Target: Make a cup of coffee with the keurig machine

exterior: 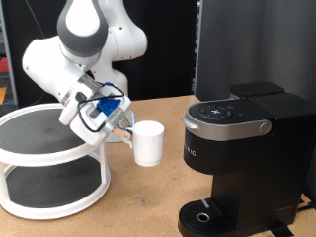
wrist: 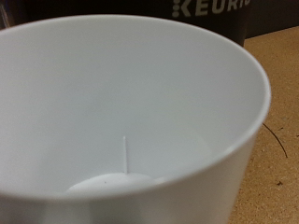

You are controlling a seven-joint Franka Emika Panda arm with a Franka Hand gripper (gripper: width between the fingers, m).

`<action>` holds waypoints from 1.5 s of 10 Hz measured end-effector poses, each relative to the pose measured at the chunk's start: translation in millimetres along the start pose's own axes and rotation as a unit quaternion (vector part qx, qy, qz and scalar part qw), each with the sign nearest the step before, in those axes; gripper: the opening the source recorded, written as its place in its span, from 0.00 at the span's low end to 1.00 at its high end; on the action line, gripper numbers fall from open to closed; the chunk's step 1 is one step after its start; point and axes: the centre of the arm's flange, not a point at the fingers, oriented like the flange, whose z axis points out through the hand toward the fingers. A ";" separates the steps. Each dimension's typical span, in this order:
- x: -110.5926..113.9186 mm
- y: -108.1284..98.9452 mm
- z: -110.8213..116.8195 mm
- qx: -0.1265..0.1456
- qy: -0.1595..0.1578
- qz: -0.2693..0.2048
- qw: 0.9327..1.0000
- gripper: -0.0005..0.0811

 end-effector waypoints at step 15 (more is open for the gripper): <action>-20.7 24.7 68.1 -0.032 -0.046 0.034 0.998 0.09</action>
